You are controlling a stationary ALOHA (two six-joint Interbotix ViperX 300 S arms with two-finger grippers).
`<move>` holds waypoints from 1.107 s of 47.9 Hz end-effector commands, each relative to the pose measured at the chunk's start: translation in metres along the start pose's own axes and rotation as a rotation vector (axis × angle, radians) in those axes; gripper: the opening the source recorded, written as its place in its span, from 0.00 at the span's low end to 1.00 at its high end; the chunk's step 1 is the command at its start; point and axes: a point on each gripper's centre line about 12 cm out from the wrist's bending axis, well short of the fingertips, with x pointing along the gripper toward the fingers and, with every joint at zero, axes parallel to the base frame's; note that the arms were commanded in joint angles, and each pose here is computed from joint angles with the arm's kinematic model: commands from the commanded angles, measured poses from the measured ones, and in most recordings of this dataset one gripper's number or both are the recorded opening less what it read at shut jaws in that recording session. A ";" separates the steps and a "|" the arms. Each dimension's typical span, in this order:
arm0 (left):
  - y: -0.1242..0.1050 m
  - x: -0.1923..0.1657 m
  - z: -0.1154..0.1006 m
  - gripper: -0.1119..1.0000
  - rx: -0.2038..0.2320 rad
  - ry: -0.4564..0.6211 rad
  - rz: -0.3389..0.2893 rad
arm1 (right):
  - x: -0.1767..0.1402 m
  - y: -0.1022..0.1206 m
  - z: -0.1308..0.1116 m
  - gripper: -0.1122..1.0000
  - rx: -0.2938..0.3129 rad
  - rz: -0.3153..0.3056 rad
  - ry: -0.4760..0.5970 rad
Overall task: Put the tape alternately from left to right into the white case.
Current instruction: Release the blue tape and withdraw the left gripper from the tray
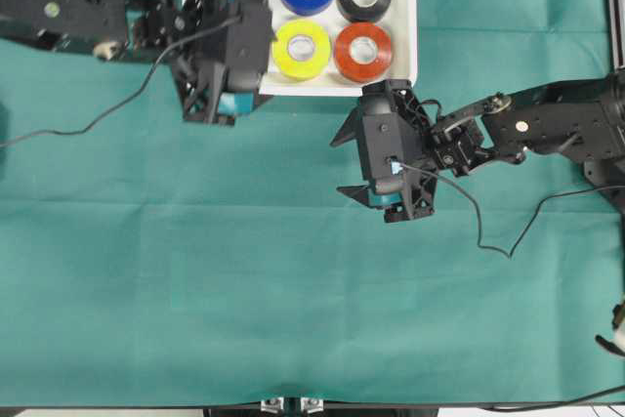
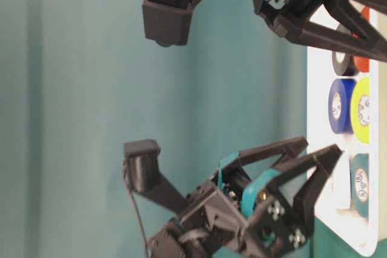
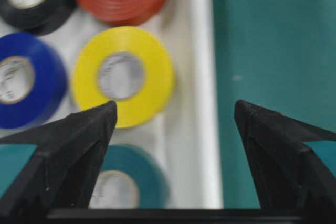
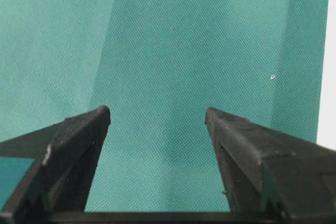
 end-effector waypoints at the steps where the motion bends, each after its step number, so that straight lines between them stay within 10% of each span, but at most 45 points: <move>1: -0.011 -0.015 0.010 0.80 0.019 -0.045 -0.013 | -0.007 0.002 0.016 0.82 -0.001 0.007 -0.050; 21: -0.056 -0.023 -0.004 0.80 0.015 -0.026 -0.099 | -0.007 0.002 0.018 0.82 -0.002 0.006 -0.055; 53: -0.057 -0.040 -0.013 0.80 0.005 -0.039 -0.097 | -0.016 0.001 0.022 0.82 -0.003 -0.009 -0.064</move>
